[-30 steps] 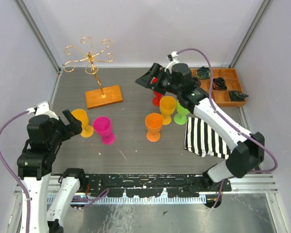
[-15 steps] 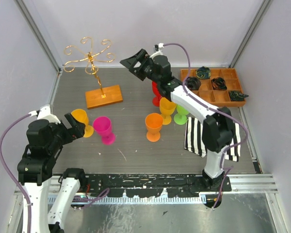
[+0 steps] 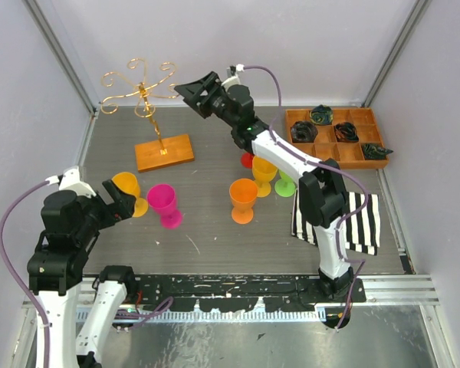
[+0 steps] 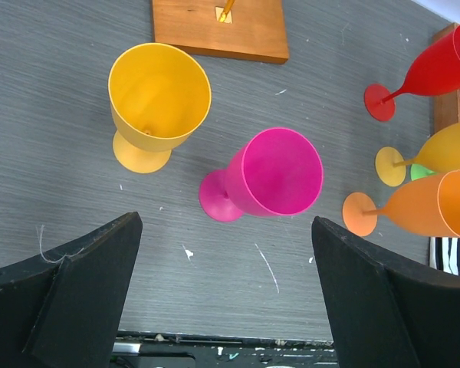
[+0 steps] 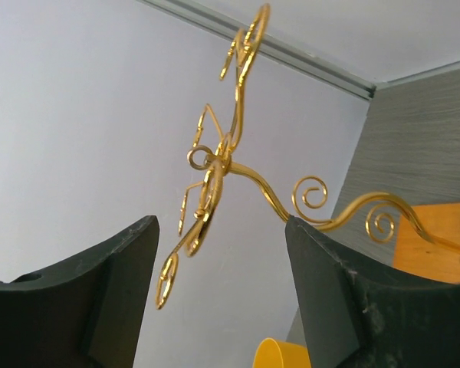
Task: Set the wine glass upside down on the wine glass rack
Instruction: Move the wine rack to the center of the board.
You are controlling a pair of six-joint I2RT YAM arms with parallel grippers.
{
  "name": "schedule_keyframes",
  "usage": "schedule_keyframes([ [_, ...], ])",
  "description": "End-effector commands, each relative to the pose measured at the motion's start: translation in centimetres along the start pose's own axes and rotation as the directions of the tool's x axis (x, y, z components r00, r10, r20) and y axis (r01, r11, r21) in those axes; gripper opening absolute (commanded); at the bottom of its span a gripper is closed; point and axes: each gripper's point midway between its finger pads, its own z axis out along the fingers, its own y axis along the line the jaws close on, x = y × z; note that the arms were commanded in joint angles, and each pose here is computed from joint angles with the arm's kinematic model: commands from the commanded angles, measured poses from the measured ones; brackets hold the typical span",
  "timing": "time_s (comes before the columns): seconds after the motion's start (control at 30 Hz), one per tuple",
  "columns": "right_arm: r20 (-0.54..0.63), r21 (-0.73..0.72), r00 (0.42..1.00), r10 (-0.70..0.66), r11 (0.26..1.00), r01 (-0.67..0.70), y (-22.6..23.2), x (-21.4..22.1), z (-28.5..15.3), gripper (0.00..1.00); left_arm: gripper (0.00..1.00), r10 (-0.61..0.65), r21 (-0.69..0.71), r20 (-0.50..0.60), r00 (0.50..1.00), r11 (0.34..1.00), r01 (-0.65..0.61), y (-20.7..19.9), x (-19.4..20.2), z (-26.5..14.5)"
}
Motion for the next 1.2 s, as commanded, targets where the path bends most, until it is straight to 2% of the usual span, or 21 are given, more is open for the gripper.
schedule_keyframes([
  [0.0, 0.052, -0.162, 0.999, -0.006, 0.987, 0.015, 5.6, -1.5, 0.8, 0.7, 0.99, 0.007, 0.024, 0.02, 1.0, 1.0, -0.008, -0.3, -0.2, 0.2],
  [0.17, 0.031, -0.182, 0.999, 0.014, 0.983, -0.009, 5.8, -1.0, 1.8, 0.47, 0.99, 0.007, 0.022, 0.009, 1.0, 1.0, -0.007, -0.3, -0.2, 0.4],
  [0.67, 0.043, -0.175, 0.999, -0.017, 0.984, 0.025, 6.8, -1.2, 1.2, 0.01, 1.0, 0.006, 0.018, 0.006, 1.0, 1.0, -0.007, -0.3, -0.2, 0.6],
  [0.87, 0.123, -0.115, 0.992, -0.005, 0.993, 0.02, 7.0, -2.7, -0.7, 0.01, 1.0, 0.005, 0.014, 0.011, 1.0, 1.0, -0.005, -0.2, -0.2, 0.5],
  [1.17, 0.242, 0.04, 0.969, 0.055, 0.997, -0.066, 5.3, -4.7, -4.0, 0.01, 1.0, 0.002, 0.007, 0.014, 1.0, 1.0, -0.002, -0.1, -0.2, 0.4],
])
